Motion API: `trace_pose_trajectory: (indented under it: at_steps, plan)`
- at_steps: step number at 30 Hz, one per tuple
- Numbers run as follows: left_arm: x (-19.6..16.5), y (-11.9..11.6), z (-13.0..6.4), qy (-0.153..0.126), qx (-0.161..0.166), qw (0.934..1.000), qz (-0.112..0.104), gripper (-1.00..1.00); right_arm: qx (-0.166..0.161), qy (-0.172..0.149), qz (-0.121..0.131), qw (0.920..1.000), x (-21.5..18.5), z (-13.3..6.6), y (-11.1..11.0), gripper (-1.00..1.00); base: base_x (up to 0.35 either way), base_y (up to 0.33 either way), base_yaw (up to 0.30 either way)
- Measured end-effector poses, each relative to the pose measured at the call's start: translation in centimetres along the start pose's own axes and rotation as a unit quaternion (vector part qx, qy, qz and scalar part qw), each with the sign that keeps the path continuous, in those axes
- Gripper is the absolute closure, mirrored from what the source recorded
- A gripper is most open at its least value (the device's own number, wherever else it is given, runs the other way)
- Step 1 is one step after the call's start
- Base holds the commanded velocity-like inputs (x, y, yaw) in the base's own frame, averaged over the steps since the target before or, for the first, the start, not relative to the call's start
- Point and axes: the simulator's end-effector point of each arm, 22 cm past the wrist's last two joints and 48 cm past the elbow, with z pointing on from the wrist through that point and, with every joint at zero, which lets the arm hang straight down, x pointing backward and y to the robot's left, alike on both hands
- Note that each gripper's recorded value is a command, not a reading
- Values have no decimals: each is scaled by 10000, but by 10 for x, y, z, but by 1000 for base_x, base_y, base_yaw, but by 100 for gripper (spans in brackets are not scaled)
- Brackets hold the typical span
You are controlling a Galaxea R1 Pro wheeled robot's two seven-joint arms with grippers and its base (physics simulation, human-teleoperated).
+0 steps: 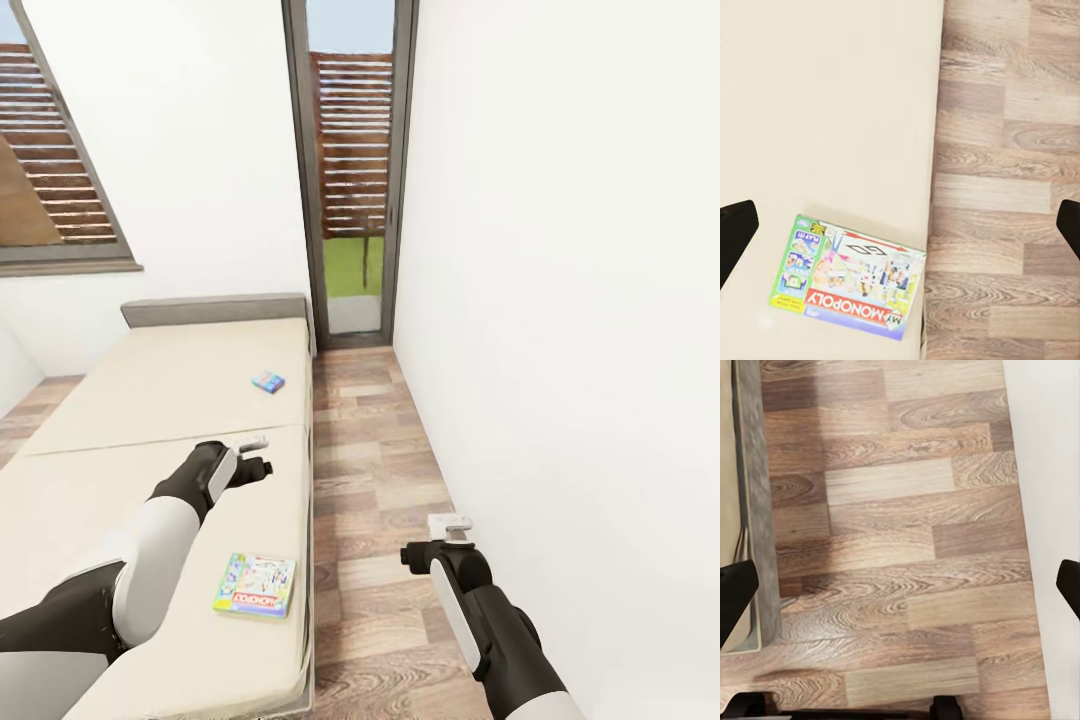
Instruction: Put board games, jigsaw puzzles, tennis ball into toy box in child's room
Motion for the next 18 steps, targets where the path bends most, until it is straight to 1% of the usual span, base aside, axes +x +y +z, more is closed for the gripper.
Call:
trace_pose_trajectory:
  at_steps: [18]
  plan:
    - [11,3,15,84,-42,10000,29,-100,0,155,0,9999,12,11,0,-100,0,0,0]
